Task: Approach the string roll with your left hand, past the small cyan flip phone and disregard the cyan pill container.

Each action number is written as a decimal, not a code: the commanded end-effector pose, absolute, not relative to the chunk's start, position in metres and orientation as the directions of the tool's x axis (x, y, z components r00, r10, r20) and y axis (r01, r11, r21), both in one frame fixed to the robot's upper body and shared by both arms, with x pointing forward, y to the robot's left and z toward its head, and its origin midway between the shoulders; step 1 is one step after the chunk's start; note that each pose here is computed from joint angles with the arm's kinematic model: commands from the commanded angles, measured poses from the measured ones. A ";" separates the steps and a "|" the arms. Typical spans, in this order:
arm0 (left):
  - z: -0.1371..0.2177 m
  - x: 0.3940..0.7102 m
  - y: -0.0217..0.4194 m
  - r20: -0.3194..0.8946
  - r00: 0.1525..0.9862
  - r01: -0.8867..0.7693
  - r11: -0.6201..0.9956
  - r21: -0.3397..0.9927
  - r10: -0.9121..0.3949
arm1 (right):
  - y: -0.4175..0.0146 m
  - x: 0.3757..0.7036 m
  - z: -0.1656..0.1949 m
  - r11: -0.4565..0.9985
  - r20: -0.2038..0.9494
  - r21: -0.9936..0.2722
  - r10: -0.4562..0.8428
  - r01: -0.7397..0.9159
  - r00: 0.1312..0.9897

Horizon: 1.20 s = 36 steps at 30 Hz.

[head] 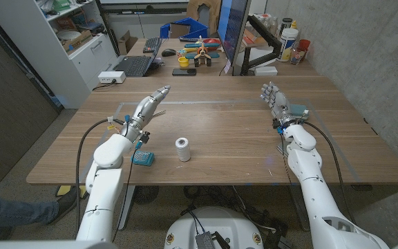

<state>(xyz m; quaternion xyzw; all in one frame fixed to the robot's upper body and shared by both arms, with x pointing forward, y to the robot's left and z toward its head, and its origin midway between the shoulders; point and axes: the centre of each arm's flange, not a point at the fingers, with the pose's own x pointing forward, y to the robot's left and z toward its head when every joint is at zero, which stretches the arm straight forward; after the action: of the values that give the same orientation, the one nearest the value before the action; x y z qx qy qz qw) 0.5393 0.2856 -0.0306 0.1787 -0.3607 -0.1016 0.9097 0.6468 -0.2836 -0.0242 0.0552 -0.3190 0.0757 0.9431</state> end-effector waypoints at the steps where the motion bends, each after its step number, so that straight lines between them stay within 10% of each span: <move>1: -0.034 0.530 0.288 0.622 0.714 0.049 0.909 0.414 -0.322 | -0.286 0.647 -0.025 0.983 0.606 0.058 0.103 -0.173 0.788; 36: -0.058 0.502 0.294 0.629 0.713 0.025 0.908 0.417 -0.309 | -0.287 0.654 -0.020 0.980 0.619 0.067 0.108 -0.190 0.778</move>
<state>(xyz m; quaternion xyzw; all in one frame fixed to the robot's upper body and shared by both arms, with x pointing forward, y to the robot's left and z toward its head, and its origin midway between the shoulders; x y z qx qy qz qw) 0.5074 0.2930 -0.0511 0.1839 -0.3709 -0.0962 0.9052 0.6527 -0.2864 -0.0208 0.0611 -0.3215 0.0774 0.9418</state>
